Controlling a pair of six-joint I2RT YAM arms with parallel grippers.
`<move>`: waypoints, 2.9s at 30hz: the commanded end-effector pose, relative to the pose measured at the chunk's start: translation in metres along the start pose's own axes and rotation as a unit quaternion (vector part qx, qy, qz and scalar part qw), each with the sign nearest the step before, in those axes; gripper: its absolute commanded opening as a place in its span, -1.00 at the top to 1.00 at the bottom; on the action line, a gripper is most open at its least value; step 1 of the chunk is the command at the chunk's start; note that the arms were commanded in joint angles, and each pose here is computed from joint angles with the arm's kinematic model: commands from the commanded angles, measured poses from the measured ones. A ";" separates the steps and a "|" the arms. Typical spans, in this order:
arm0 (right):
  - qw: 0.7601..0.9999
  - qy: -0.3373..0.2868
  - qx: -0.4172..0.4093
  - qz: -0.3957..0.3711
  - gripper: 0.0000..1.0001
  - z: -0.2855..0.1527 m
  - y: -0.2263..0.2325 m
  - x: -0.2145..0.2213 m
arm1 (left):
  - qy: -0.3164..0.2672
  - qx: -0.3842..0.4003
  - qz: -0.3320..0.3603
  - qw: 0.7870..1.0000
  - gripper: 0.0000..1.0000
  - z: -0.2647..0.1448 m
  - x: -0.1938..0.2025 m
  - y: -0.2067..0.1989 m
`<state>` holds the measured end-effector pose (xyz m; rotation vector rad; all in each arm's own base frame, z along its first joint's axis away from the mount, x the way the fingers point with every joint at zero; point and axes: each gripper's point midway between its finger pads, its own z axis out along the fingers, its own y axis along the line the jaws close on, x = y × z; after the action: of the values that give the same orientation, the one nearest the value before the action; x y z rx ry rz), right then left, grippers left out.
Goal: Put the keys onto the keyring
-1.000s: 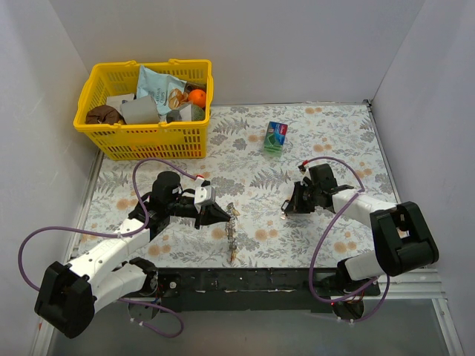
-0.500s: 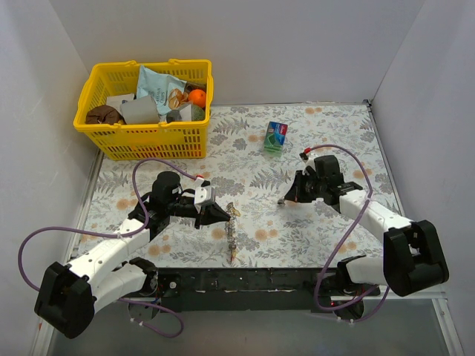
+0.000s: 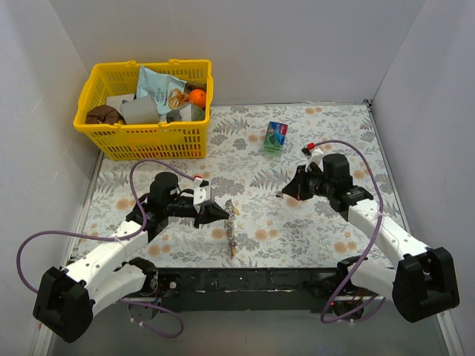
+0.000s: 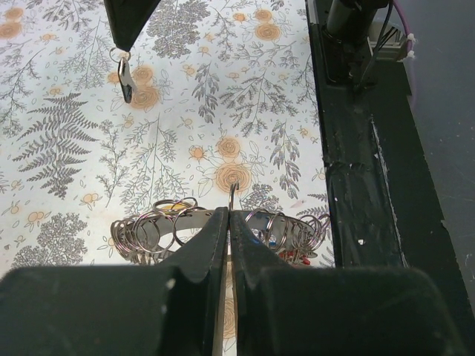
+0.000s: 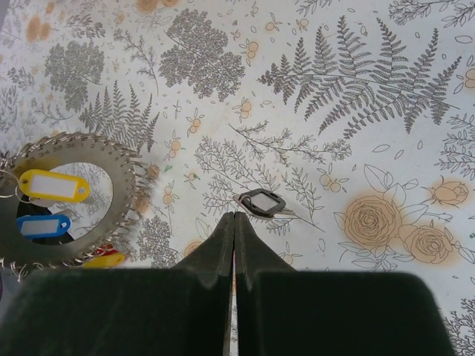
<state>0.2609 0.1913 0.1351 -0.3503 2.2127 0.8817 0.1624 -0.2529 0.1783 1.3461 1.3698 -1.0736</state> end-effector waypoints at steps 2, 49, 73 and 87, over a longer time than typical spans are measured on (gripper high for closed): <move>0.998 -0.028 -0.051 -0.036 0.97 -0.006 0.020 -0.006 | -0.009 -0.002 0.021 1.000 1.00 -0.001 -0.010 0.001; 0.983 0.182 -0.007 0.024 0.06 0.058 -0.003 0.085 | 0.016 -0.019 0.003 1.000 1.00 0.001 0.002 0.010; 0.980 0.197 -0.013 0.029 0.63 0.064 0.001 0.087 | 0.015 -0.015 0.004 1.000 1.00 0.001 0.003 0.009; 0.977 0.212 0.000 0.026 0.70 0.065 -0.002 0.096 | 0.015 -0.018 0.009 1.000 1.00 0.000 0.002 0.009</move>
<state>0.2220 0.2305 0.0265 -0.5094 2.6364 0.9047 0.1717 -0.2495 0.1610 1.3324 1.4607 -1.0284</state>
